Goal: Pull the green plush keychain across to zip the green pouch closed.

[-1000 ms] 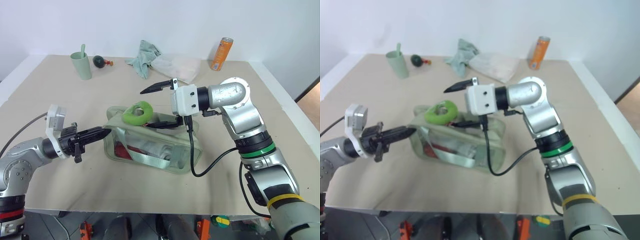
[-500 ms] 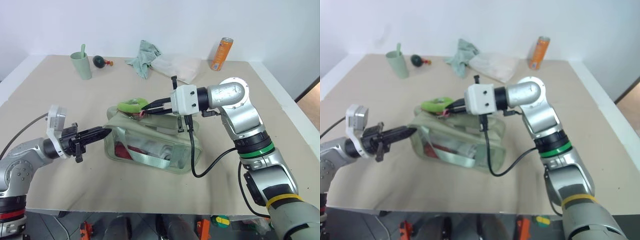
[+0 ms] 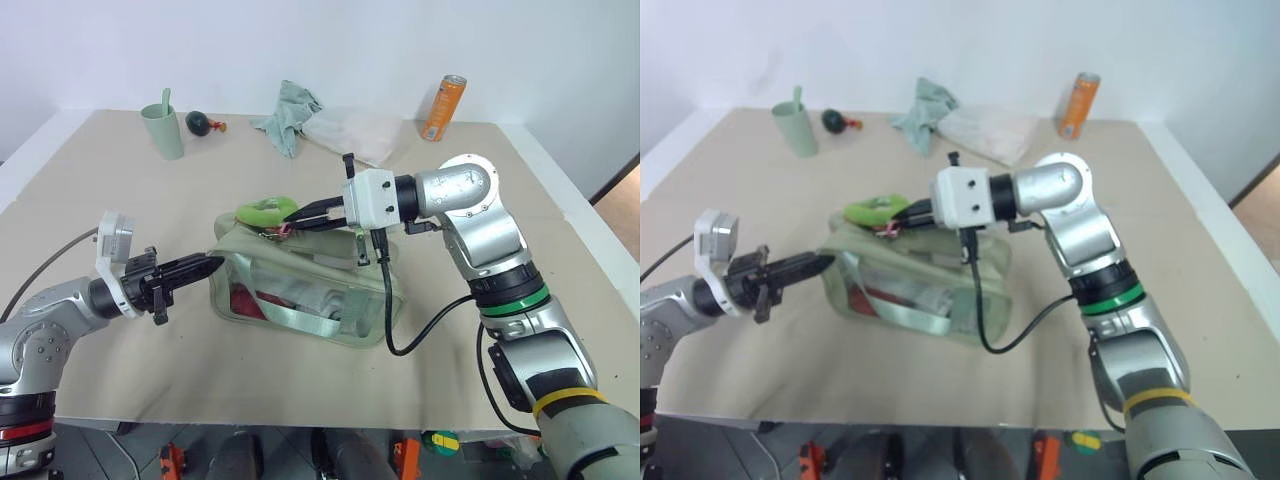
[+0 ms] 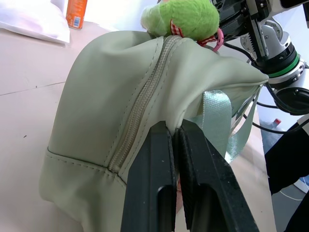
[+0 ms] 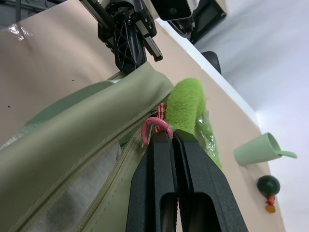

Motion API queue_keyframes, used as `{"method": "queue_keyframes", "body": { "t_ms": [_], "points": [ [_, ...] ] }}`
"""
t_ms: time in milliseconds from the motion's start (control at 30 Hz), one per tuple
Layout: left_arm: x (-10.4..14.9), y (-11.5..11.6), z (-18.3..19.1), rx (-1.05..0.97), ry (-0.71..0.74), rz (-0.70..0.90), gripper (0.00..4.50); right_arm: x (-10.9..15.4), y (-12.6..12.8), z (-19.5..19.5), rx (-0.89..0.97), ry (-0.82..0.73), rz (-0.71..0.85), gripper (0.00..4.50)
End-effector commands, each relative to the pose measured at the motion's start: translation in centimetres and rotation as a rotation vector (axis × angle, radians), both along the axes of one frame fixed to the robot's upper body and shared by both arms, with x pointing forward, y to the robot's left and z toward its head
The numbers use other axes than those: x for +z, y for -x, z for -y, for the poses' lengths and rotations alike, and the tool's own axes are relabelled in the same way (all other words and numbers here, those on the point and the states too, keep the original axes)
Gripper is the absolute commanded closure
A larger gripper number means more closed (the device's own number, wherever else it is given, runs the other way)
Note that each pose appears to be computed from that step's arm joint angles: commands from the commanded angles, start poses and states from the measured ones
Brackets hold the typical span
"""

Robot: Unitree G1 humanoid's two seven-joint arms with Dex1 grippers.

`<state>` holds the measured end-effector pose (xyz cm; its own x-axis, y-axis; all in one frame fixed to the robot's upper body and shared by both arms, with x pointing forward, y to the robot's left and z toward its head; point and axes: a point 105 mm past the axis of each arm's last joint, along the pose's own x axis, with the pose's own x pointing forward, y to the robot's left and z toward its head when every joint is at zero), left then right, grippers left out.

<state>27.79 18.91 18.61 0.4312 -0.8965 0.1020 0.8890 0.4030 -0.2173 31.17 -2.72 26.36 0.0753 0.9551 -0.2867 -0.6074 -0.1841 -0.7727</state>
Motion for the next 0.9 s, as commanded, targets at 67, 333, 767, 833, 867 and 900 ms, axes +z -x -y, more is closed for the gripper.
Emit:
{"method": "queue_keyframes", "body": {
  "t_ms": [67, 333, 767, 833, 867, 900],
  "points": [
    [0.7, 0.1, 0.4, -0.016, 0.002, 0.04, 4.5, 2.2, 0.8, 1.4, -0.012, -0.045, 0.025, 4.45],
    [0.6, 0.0, 0.7, -0.025, 0.008, 0.04, 4.5, 3.3, 1.4, 5.0, -0.134, -0.099, -0.022, 4.45],
    [0.4, -0.3, 0.8, -0.031, 0.015, 0.032, 4.5, 4.9, 0.5, 13.1, -0.503, -0.043, 0.061, 4.45],
    [0.3, -0.3, 0.8, -0.03, 0.016, 0.032, 4.5, 5.5, 0.2, 16.0, -0.619, 0.001, 0.092, 4.45],
    [0.3, -0.3, 0.8, -0.03, 0.017, 0.031, 4.5, 5.6, 0.3, 17.0, -0.657, 0.023, 0.102, 4.45],
    [0.3, -0.3, 0.8, -0.028, 0.018, 0.031, 4.5, 5.2, 0.5, 18.5, -0.716, 0.051, 0.082, 4.45]
  ]
}}
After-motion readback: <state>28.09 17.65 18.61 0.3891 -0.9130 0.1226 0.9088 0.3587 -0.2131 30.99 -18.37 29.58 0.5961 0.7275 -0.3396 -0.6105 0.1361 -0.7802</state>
